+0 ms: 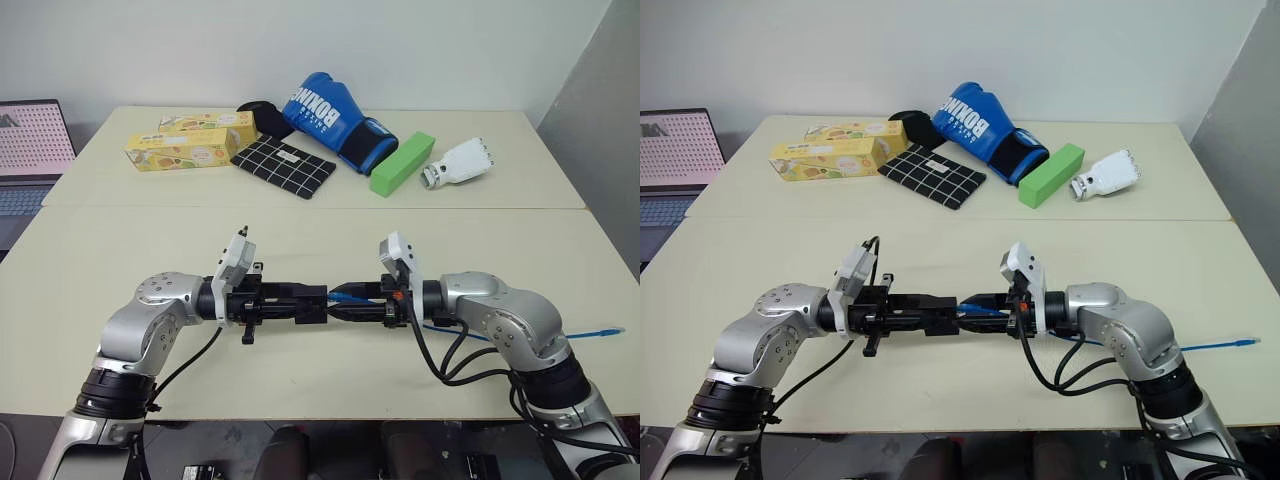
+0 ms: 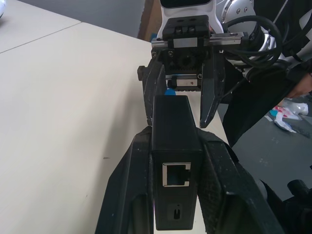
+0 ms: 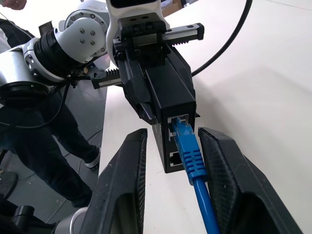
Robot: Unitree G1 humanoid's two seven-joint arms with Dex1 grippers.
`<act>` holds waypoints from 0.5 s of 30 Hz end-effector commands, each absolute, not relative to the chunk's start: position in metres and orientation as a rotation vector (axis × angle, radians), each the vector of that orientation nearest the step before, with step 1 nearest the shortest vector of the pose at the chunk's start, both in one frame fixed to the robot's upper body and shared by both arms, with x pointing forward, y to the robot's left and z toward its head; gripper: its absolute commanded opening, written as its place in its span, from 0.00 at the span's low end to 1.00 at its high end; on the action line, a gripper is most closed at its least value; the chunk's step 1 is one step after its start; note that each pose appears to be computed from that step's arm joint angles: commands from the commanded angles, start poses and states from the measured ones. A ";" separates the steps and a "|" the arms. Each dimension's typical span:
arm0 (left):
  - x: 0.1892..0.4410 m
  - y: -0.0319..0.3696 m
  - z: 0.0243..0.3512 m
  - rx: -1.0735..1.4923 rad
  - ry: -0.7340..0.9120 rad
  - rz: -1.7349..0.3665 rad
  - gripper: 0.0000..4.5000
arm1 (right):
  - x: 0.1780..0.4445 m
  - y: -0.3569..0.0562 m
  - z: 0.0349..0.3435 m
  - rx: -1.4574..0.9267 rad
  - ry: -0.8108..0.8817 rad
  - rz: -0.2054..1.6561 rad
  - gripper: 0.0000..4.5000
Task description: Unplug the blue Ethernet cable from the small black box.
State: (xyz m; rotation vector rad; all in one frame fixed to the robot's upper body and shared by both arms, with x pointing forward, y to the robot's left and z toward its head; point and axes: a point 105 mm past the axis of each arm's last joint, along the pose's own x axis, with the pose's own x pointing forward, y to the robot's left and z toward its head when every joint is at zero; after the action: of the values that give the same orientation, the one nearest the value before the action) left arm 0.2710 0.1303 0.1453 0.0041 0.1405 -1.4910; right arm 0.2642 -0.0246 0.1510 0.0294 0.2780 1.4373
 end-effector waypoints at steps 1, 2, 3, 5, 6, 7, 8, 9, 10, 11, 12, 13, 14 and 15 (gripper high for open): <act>0.270 0.131 0.153 0.018 0.105 -1.498 0.18 | 0.262 -0.024 0.163 0.046 0.233 1.461 0.39; 0.270 0.131 0.153 0.017 0.105 -1.498 0.18 | 0.263 -0.025 0.163 0.046 0.235 1.461 0.39; 0.270 0.131 0.152 0.018 0.106 -1.499 0.18 | 0.262 -0.025 0.163 0.048 0.237 1.462 0.39; 0.269 0.131 0.152 0.016 0.106 -1.499 0.18 | 0.262 -0.026 0.162 0.044 0.242 1.464 0.39; 0.269 0.131 0.152 0.016 0.106 -1.499 0.18 | 0.261 -0.027 0.161 0.043 0.245 1.465 0.39; 0.269 0.131 0.152 0.015 0.106 -1.499 0.18 | 0.261 -0.027 0.161 0.040 0.247 1.465 0.39; 0.269 0.131 0.152 0.015 0.106 -1.500 0.18 | 0.261 -0.027 0.161 0.040 0.248 1.466 0.39; 0.269 0.130 0.152 0.017 0.107 -1.501 0.18 | 0.261 -0.027 0.161 0.039 0.249 1.466 0.39; 0.269 0.130 0.152 0.016 0.106 -1.501 0.18 | 0.261 -0.027 0.160 0.038 0.250 1.466 0.39; 0.269 0.130 0.152 0.016 0.106 -1.501 0.18 | 0.261 -0.028 0.160 0.036 0.250 1.466 0.31; 0.269 0.130 0.152 0.016 0.106 -1.501 0.18 | 0.261 -0.028 0.160 0.035 0.250 1.465 0.29; 0.269 0.130 0.152 0.015 0.105 -1.502 0.18 | 0.261 -0.028 0.160 0.034 0.250 1.464 0.22; 0.269 0.130 0.152 0.014 0.105 -1.502 0.18 | 0.262 -0.028 0.160 0.032 0.249 1.464 0.18; 0.268 0.130 0.152 0.015 0.105 -1.503 0.18 | 0.262 -0.028 0.160 0.031 0.249 1.464 0.13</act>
State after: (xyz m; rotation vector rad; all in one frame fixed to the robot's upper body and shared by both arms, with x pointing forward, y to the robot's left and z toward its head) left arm 0.2705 0.1306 0.1444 0.0012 0.1432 -1.4913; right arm 0.2644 -0.0284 0.1508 0.0308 0.2889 1.4413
